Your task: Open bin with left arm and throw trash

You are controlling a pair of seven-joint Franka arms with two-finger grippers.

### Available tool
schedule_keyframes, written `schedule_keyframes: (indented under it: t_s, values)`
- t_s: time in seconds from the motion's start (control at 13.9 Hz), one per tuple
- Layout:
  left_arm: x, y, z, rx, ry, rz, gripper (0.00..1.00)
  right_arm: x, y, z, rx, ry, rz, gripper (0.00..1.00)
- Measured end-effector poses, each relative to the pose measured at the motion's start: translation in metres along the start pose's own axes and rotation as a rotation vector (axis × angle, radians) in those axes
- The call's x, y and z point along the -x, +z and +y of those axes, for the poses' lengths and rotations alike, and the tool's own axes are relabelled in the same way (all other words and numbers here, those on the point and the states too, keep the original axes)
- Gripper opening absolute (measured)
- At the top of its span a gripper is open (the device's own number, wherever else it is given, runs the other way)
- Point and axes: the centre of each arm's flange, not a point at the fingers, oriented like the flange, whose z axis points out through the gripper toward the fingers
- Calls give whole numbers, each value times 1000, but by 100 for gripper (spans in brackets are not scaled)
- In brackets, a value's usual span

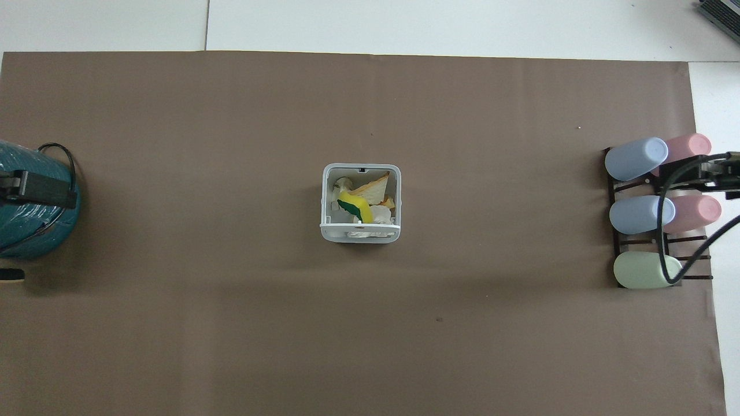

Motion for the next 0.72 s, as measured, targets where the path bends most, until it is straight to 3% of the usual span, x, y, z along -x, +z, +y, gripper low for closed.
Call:
schedule_keyframes:
  t_s: [0.72]
  values:
    - [0, 0, 0, 0, 0, 0, 100, 6, -10, -10, -20, -5, -11, 100]
